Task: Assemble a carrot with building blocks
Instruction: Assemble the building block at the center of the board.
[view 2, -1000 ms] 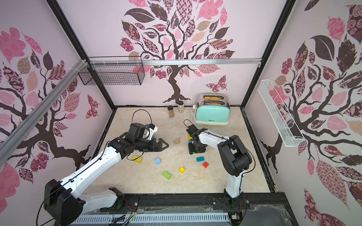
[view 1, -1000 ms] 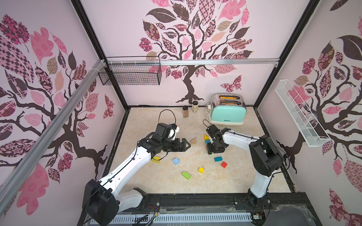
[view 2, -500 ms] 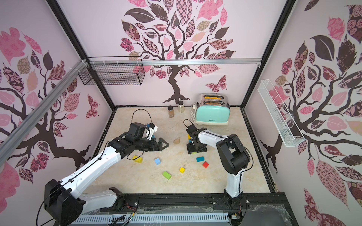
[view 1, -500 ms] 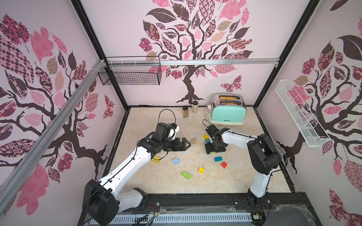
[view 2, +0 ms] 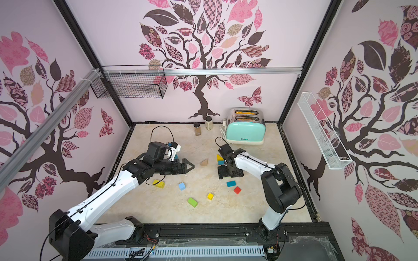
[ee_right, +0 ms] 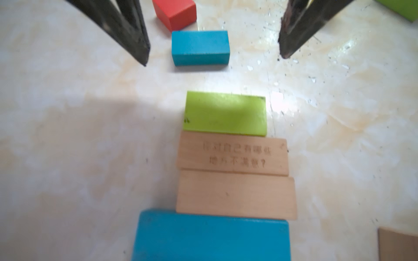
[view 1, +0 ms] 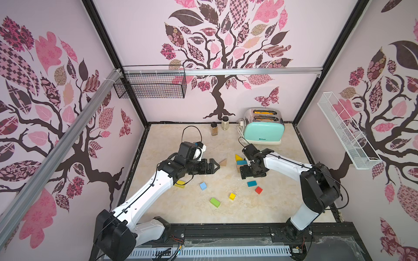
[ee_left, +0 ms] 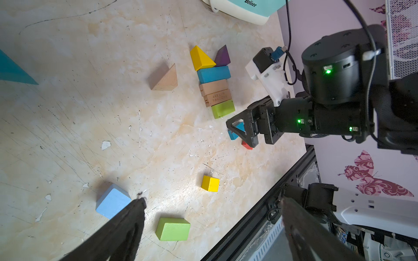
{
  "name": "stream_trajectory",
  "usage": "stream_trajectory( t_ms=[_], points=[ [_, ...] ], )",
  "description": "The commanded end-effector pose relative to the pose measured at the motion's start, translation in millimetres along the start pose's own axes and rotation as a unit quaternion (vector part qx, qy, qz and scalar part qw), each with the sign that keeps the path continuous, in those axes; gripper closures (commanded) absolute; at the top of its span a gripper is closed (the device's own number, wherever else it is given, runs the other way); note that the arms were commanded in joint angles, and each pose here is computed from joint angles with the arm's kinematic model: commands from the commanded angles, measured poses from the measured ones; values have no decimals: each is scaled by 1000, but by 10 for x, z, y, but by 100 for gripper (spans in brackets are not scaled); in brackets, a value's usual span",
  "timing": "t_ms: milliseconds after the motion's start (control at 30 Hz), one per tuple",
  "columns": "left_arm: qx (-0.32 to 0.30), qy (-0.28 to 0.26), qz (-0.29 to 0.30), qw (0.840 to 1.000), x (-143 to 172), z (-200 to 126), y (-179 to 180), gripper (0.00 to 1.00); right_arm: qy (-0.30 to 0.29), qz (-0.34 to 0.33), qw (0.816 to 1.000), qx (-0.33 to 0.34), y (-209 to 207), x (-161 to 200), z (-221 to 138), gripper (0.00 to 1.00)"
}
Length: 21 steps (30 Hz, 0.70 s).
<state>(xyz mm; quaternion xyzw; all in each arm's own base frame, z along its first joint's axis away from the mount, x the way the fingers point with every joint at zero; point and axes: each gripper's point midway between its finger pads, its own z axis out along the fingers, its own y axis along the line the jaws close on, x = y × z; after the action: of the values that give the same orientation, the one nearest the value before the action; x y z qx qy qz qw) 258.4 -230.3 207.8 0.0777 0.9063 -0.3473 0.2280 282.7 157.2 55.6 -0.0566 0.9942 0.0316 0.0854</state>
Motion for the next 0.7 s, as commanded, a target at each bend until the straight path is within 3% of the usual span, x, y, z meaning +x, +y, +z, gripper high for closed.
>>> stream_trajectory(
  t_ms=[0, 333, 667],
  points=[
    [5, -13, 2, 1000, -17, -29, -26, 2, 21, 20, 1000, 6, -113, 237, 31, 10],
    [0, -10, -2, 1000, 10, -10, 6, 2, 27, 34, 999, -26, 22, 209, 281, 14],
    [-3, -10, -3, 1000, 28, -10, 26, 2, 33, 39, 999, -18, 6, 250, 325, 44]
  ],
)
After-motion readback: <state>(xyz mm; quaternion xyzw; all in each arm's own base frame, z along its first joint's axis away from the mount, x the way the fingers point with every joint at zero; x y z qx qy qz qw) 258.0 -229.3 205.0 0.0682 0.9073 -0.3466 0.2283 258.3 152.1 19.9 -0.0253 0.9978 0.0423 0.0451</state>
